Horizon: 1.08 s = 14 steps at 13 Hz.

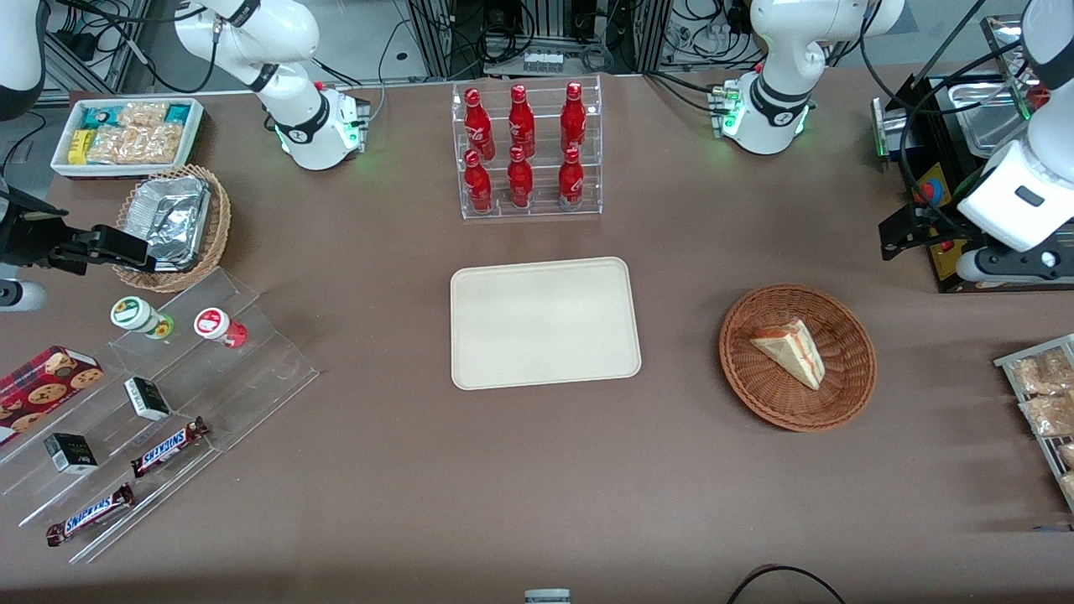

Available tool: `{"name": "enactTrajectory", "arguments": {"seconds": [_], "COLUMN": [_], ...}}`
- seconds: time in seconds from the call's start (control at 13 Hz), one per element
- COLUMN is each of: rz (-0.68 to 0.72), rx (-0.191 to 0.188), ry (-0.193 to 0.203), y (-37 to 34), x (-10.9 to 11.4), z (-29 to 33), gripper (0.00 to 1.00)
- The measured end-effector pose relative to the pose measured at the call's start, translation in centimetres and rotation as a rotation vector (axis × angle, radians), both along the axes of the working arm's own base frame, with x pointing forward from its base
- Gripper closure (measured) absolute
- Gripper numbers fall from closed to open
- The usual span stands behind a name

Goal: Place sandwich from basket to tray
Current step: 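Lower the open left gripper over the wrapped sandwich in the wicker basket, then close the left gripper on the sandwich's upright edge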

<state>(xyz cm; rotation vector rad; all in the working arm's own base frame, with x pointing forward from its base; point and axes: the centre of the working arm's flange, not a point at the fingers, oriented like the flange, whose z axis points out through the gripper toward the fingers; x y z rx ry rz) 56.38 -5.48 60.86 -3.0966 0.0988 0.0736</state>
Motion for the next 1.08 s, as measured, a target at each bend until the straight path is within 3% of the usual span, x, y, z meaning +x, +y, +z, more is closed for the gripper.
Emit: {"name": "enactTrajectory", "arguments": {"seconds": [0.31, 0.77, 1.08], "rz": [0.047, 0.399, 0.508], "rx": [0.0, -0.017, -0.038], "ry": [-0.015, -0.095, -0.139], "y": [0.0, -0.2, -0.1], "x": [0.8, 0.2, -1.4], "z": [-5.8, -16.5, -22.5], "gripper": [0.0, 0.0, 0.0]}}
